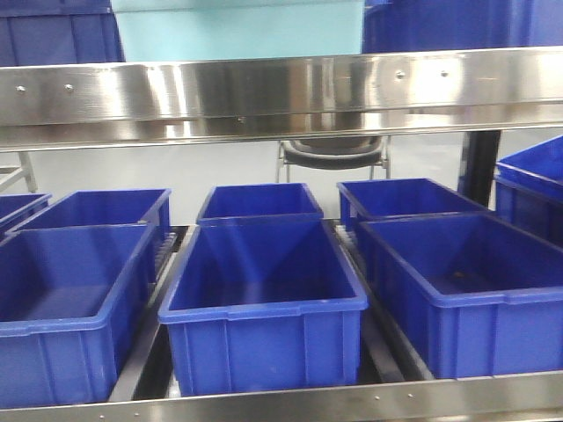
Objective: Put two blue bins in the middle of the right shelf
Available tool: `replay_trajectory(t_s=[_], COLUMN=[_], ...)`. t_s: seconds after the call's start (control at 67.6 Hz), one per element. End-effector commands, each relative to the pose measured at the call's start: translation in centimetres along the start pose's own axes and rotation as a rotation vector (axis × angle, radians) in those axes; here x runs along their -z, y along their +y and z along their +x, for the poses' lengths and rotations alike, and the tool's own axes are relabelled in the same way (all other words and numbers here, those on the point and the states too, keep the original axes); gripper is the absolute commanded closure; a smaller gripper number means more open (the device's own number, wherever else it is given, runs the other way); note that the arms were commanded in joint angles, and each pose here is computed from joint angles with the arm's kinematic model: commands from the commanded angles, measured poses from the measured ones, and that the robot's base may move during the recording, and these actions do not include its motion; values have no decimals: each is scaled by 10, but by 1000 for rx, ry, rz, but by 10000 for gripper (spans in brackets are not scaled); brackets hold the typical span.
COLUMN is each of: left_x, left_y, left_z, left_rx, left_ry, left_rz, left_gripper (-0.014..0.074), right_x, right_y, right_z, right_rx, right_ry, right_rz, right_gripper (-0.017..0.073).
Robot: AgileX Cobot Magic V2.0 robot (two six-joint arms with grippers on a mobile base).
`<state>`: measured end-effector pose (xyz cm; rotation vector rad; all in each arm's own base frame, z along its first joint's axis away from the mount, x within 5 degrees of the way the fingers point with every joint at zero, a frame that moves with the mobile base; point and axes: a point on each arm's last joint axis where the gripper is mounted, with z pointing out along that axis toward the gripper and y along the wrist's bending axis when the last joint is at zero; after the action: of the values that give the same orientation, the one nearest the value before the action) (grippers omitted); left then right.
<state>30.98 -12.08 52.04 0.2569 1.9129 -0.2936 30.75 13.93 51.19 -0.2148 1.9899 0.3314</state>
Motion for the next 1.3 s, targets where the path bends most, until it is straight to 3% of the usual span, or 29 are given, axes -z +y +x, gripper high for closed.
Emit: replay_trajectory(t_s=[0.0,1.287], left_x=[11,11], left_y=[-6,-6], left_z=[-11,-11], left_rx=[27,27], left_ry=[-90,-90], left_rz=[49,49], left_gripper=[704,704], right_x=[9,9], right_y=[4,4], right_z=[-9,-9], right_rx=[6,6], right_ry=[-73,-73], right_rz=[-33,-33], right_gripper=[712,712])
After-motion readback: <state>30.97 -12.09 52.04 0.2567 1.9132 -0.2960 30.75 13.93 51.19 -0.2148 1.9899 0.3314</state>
